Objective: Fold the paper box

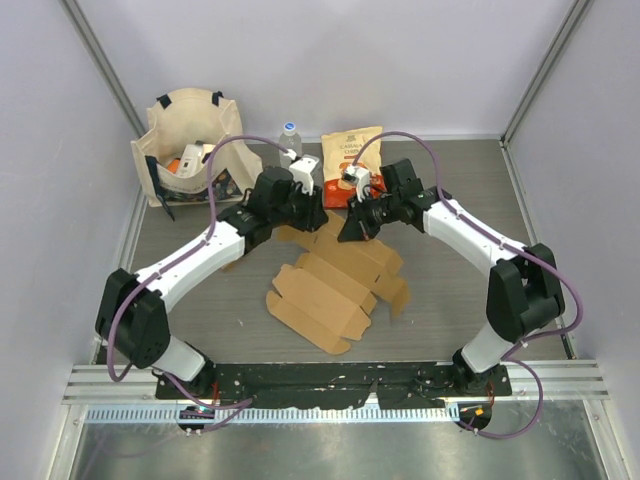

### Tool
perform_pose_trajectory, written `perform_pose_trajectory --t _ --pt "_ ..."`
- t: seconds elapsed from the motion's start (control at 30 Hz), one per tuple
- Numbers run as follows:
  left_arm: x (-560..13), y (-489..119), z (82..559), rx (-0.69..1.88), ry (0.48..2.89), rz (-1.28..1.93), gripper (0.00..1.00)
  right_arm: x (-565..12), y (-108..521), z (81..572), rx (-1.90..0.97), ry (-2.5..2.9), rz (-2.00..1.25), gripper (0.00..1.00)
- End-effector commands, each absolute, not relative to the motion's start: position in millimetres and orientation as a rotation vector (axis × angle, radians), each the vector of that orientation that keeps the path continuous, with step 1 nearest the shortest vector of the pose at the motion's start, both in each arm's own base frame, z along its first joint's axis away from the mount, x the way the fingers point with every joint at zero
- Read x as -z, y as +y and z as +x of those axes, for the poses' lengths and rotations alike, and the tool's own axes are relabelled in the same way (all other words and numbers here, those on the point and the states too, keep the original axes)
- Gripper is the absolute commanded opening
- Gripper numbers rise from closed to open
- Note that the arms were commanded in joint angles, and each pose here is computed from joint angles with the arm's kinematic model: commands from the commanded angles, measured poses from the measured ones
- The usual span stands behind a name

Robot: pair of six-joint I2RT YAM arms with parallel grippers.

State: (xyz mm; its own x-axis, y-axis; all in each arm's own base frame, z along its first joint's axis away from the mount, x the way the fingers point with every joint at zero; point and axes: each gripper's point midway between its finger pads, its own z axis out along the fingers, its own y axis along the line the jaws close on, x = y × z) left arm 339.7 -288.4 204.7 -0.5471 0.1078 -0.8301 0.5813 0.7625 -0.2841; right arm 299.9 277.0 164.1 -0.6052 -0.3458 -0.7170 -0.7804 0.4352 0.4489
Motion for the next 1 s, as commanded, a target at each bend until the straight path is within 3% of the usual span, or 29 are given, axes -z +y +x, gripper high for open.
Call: perform_pose_trajectory --t 0.0,0.03,0.1,0.13,0.17,0.27,0.37,0.5,0.53,0.57,0.73,0.9,0.97 --pt "-217 -295 355 0.673 2.039 0.503 0.28 -178 281 313 -1.007 2.106 -0.991 0.01" --pt "-216 -295 358 0.663 2.044 0.498 0.17 -176 280 316 -0.983 2.124 -0.977 0.01" --pt "-212 -292 362 0.629 2.051 0.476 0.06 -174 275 327 -0.92 2.161 -0.923 0.04" --pt "-211 -290 366 0.615 2.04 0.458 0.02 -174 273 329 -0.897 2.188 -0.897 0.08" --pt "-210 -285 370 0.587 2.032 0.431 0.0 -179 272 336 -0.878 2.228 -0.797 0.2" --pt "-206 -273 378 0.541 1.977 0.313 0.0 -178 249 361 -0.683 2.391 -0.427 0.39" --pt "-208 -270 380 0.594 1.894 0.19 0.0 -186 231 363 -0.577 2.458 -0.158 0.5" --pt "-204 -263 384 0.592 1.843 0.081 0.0 -223 224 362 -0.607 2.41 0.128 0.57" --pt "-202 -265 383 0.595 1.833 0.077 0.0 -241 218 364 -0.591 2.353 0.169 0.64" --pt "-204 -264 383 0.594 1.825 0.07 0.0 -250 216 363 -0.59 2.324 0.202 0.84" --pt "-203 -256 383 0.533 1.802 0.0 0.0 -270 210 360 -0.623 2.24 0.494 0.85" --pt "-208 -252 377 0.525 1.745 -0.011 0.0 -270 254 350 -1.125 2.126 0.901 0.85" --pt "-209 -250 376 0.508 1.727 0.0 0.0 -255 258 352 -1.204 2.086 1.102 0.84"
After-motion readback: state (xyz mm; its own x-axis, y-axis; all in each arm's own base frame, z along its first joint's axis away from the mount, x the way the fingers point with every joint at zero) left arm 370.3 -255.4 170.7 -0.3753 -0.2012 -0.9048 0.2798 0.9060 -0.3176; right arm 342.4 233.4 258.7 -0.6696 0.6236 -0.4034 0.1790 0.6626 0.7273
